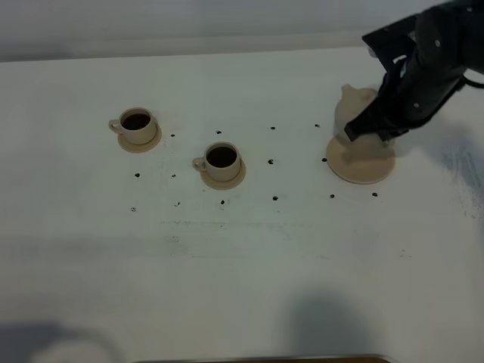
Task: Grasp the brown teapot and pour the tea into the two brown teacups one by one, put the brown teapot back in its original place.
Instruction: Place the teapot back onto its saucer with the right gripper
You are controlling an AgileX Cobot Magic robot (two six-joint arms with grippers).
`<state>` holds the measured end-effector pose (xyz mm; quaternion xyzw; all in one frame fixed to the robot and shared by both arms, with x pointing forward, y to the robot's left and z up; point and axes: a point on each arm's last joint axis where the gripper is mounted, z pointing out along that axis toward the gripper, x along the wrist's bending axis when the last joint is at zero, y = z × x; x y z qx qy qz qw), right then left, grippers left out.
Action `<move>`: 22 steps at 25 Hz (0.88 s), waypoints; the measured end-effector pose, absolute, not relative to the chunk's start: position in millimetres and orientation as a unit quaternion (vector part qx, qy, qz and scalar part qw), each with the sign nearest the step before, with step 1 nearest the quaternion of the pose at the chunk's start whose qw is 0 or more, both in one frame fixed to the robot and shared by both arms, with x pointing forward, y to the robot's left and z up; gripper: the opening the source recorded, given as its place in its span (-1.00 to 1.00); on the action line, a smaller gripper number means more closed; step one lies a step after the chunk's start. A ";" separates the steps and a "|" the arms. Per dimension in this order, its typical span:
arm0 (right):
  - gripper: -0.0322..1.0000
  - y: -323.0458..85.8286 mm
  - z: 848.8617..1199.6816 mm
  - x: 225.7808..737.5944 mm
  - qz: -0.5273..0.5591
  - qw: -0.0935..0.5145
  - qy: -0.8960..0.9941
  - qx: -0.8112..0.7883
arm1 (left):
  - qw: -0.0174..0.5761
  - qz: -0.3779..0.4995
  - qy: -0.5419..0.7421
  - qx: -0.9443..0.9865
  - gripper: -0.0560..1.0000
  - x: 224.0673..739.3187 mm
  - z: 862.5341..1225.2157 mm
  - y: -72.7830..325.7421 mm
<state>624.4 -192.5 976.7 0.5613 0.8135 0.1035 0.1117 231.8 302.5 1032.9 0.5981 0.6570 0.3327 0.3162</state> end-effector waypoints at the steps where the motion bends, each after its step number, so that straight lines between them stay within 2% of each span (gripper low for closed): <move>1: -0.73 -194.1 971.9 622.6 0.104 0.107 0.810 0.568 | 0.316 0.333 0.657 0.598 -0.30 231.8 1032.9 302.5; 15: -0.73 -194.7 943.3 609.8 0.125 0.088 0.793 0.589 | 0.316 0.333 0.657 0.598 -0.30 231.8 1032.9 302.5; 22: -0.73 -194.7 942.0 609.6 0.129 0.090 0.792 0.590 | 0.316 0.333 0.657 0.598 -0.30 231.8 1032.9 302.5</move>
